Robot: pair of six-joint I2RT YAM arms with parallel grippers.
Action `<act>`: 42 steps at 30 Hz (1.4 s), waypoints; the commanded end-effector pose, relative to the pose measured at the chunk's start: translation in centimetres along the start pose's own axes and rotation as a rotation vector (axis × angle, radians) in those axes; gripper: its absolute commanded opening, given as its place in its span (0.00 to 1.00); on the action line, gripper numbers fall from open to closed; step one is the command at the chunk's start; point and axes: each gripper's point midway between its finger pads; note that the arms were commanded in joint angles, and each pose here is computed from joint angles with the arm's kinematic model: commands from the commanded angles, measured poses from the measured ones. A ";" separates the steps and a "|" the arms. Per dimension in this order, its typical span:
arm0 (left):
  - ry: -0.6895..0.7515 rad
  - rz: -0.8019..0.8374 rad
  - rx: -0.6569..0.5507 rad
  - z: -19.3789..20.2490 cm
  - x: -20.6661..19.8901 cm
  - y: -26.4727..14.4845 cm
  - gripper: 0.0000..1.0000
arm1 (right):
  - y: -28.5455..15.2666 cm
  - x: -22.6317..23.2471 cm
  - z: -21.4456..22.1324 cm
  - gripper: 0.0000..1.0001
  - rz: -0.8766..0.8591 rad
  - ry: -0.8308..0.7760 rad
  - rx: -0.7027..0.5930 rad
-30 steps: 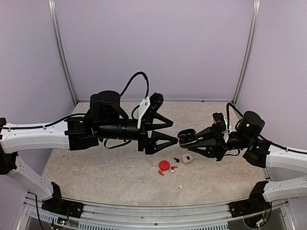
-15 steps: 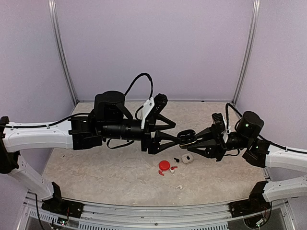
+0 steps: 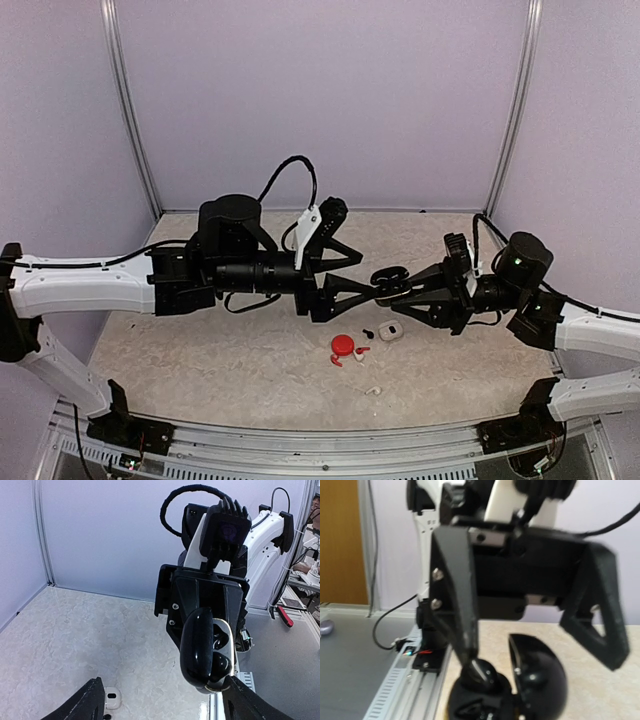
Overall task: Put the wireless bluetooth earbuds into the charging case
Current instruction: Move the right earbud to the center of the board.
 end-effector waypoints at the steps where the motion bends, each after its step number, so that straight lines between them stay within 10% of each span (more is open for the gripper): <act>1: -0.024 -0.047 -0.064 -0.5 2.0 -1.9 0.83 | -1.1 -1.2 -1.1 0.00 0.098 0.015 -0.047; 10: -0.171 -0.234 0.137 6.0 10.4 -0.8 0.79 | -5.1 -5.0 -1.0 0.00 0.290 0.127 -0.080; 21: 0.053 0.020 0.635 19.4 7.7 5.1 0.73 | -10.1 -7.3 -0.6 0.00 0.443 0.207 -0.147; 42: 0.323 0.308 0.734 24.8 6.4 10.4 0.49 | -12.5 -7.6 -0.3 0.00 0.478 0.251 -0.191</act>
Point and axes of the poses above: each gripper's point midway between its finger pads, its own y axis out along the fingers, its own x axis along the line the jaws close on, z = x × y, and after that the axes turned 11 degrees about y, right-handed
